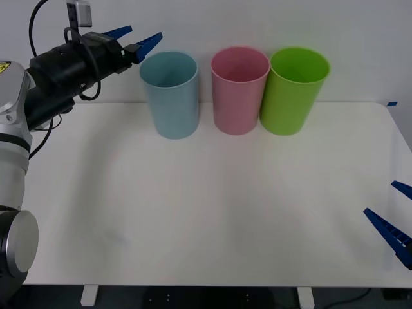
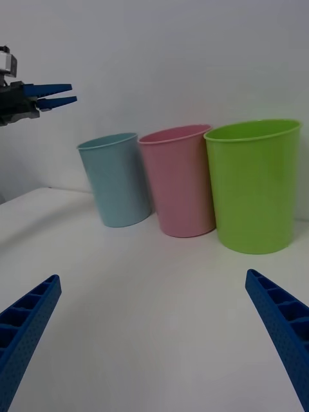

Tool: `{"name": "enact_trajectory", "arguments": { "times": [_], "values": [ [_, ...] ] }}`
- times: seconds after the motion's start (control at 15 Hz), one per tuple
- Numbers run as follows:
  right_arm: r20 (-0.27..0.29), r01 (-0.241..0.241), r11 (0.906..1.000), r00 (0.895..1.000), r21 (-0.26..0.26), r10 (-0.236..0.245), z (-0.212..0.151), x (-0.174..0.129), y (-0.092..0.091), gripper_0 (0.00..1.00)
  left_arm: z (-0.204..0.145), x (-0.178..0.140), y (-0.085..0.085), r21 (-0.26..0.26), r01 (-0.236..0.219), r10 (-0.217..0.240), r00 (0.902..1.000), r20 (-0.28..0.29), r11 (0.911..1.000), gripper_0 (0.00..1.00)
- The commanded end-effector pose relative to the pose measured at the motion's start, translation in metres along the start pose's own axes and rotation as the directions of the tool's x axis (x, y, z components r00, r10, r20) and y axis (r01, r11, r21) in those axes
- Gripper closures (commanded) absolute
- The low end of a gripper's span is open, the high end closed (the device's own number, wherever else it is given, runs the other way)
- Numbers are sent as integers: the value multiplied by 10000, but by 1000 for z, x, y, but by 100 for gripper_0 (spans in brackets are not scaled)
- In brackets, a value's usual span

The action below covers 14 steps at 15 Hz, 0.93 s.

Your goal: Grasp the object on the table and drop it into the matching bin: aluminum can to the light blue bin, PET bottle to the pink bin.

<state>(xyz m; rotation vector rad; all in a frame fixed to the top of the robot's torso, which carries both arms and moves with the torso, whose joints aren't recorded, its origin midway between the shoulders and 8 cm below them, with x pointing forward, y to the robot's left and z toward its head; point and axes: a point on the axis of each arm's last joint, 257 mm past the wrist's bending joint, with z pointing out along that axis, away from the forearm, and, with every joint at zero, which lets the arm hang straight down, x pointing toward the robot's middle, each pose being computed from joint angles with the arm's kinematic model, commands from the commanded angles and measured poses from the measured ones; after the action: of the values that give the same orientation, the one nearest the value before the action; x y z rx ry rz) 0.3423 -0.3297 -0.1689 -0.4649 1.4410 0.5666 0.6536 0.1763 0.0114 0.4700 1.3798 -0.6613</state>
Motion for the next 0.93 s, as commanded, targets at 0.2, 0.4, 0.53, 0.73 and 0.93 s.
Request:
{"name": "enact_trajectory", "arguments": {
  "times": [0.2, 0.4, 0.53, 0.73, 0.93],
  "values": [
    [0, 0, 10000, 10000, 0, 0, 0, 0, 0, 0, -75, 7, -2, 203, -91, 84, 9994, 335, 9998, 0],
    [0, 0, 10000, 10000, 0, 0, 0, 0, 0, 0, -131, 12, 1, 21, -440, 439, 9984, 343, 9990, 0],
    [0, 0, 10000, 10000, 0, 0, 0, 0, 0, 0, -170, 20, 3, 48, -1005, 1004, 9948, 172, 9949, 0],
    [0, 0, 10000, 10000, 0, 0, 0, 0, 0, 0, -220, 37, 0, 180, -1369, 1375, 9899, -337, 9904, 0],
    [0, 0, 10000, 10000, 0, 0, 0, 0, 0, 0, -265, 50, 1, 318, -1659, 1685, 9793, -1124, 9856, 0]
  ]
}}
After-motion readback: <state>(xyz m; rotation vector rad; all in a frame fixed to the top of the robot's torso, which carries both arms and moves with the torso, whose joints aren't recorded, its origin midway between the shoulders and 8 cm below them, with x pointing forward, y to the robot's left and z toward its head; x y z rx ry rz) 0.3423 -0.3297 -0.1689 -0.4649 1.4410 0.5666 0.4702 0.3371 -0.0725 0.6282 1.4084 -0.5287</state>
